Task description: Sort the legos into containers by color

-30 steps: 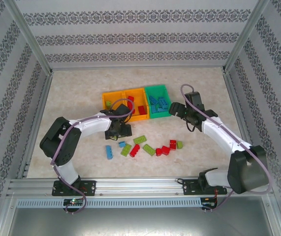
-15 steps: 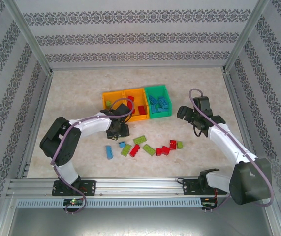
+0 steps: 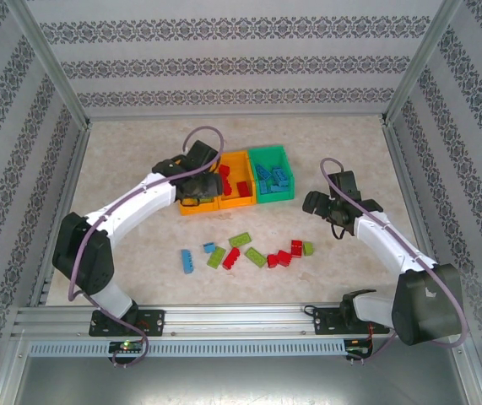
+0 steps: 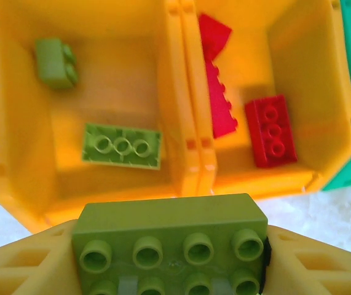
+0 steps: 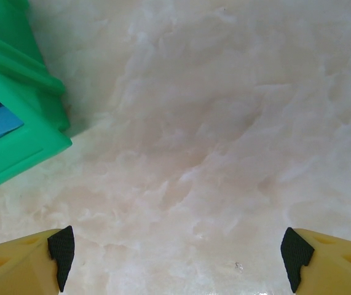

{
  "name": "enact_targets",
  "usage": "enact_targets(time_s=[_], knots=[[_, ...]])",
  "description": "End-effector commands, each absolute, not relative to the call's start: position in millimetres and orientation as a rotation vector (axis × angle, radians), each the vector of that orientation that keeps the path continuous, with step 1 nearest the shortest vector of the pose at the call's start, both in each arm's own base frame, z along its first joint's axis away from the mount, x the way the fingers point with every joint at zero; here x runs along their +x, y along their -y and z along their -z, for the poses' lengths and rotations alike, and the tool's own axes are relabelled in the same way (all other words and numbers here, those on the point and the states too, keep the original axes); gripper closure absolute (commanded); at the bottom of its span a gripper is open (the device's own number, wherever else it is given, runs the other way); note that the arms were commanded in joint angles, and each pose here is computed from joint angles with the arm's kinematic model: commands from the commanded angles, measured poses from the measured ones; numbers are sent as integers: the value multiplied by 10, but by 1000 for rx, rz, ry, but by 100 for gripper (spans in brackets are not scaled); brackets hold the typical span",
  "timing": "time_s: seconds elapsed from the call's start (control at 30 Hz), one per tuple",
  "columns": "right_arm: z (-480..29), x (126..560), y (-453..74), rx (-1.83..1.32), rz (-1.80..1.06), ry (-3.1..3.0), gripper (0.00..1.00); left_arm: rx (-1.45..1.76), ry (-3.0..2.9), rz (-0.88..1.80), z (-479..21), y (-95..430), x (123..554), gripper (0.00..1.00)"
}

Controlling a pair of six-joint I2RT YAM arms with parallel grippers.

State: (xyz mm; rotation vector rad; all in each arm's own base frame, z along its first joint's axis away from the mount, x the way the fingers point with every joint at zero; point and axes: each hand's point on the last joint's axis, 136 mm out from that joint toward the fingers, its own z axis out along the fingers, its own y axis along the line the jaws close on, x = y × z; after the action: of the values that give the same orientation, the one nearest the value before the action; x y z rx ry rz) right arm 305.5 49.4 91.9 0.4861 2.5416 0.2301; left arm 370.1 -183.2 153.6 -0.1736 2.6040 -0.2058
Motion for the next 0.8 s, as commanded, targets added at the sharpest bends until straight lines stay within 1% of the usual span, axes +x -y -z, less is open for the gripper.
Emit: enact_targets(time_s=[0.0, 0.23, 0.4, 0.6, 0.77], knots=[[-816, 2940, -483, 508, -236, -2582, 10, -130, -2649, 78, -1415, 1588, 3827, 42], [-754, 2815, -466, 525, -230, -2608, 11, -157, -2695, 103, -1176, 1520, 4142, 42], [-714, 2730, -465, 534, -233, -2630, 10, -162, -2721, 100, -1062, 1511, 4216, 40], [-638, 2605, -508, 519, -234, -2711, 12, -176, -2709, 87, -1056, 1480, 4204, 26], [-606, 2451, -609, 441, -189, -2790, 14, -195, -2706, 107, -1042, 1474, 4149, 18]])
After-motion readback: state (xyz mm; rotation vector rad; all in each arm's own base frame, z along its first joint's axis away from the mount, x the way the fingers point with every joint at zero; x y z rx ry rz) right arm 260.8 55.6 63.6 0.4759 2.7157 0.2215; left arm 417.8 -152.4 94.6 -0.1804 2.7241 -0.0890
